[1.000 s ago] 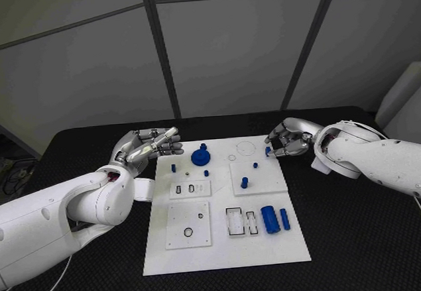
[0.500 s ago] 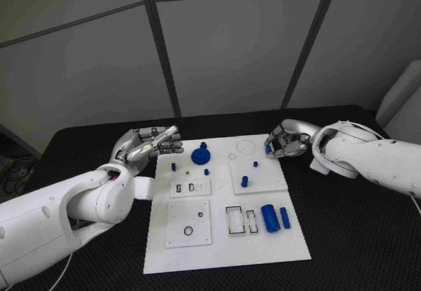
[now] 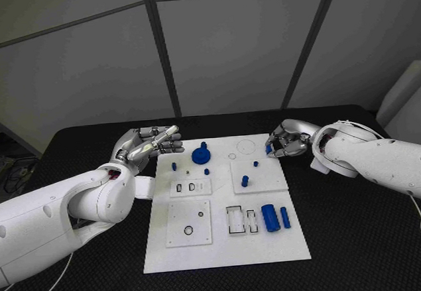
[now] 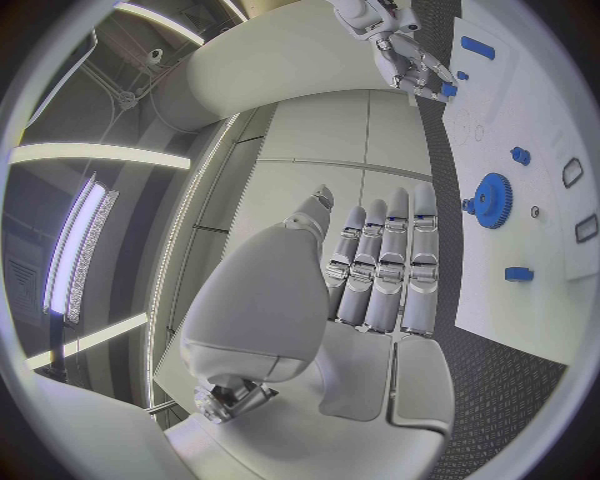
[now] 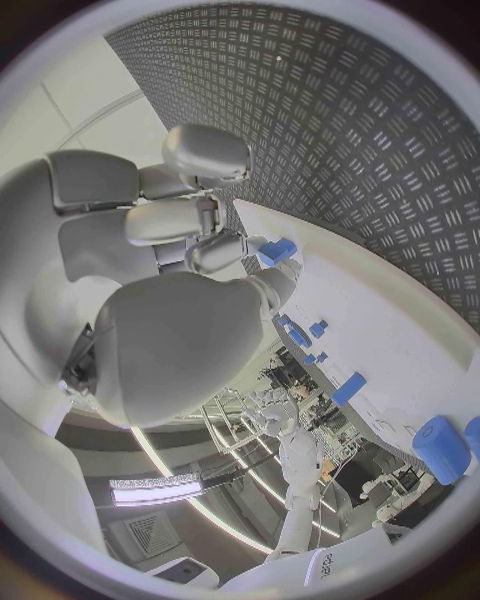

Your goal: Assemble the parts on the task board

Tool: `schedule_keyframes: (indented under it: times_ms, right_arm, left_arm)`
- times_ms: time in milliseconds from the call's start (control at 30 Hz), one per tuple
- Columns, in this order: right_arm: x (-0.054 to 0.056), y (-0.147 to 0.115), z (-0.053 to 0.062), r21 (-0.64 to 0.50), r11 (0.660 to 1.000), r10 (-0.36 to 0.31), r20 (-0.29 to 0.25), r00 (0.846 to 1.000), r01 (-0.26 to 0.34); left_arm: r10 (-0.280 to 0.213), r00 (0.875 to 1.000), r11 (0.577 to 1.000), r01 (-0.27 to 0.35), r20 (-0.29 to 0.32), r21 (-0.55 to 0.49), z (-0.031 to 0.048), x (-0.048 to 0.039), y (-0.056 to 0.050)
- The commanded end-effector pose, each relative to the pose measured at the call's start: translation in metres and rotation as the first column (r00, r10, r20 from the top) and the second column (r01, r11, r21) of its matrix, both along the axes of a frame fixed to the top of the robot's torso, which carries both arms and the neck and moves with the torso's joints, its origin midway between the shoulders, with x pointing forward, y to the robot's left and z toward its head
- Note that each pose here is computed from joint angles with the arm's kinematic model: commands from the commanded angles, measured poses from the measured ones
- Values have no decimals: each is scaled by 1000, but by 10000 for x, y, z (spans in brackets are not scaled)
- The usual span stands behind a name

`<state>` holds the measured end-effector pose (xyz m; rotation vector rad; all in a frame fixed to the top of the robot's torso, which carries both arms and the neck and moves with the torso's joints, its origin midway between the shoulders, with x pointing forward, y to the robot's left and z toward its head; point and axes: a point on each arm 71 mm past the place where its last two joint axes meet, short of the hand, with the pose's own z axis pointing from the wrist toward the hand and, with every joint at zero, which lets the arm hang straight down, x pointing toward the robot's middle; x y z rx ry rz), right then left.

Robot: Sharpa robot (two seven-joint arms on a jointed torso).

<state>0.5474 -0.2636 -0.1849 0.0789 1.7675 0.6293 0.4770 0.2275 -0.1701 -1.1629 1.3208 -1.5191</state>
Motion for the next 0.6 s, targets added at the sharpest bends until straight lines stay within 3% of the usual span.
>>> schedule_keyframes:
  times_ms: [33, 600]
  right_arm:
    - [8, 9, 6, -8, 1000, 2, 3, 1000, -2]
    - [38, 54, -7, -11, 1000, -5, 1, 1000, 5]
  left_arm:
    - [-14, 1000, 1000, 14, 6, 1, 13, 2, -17]
    - [-12, 1000, 1000, 12, 4, 2, 8, 9, -10]
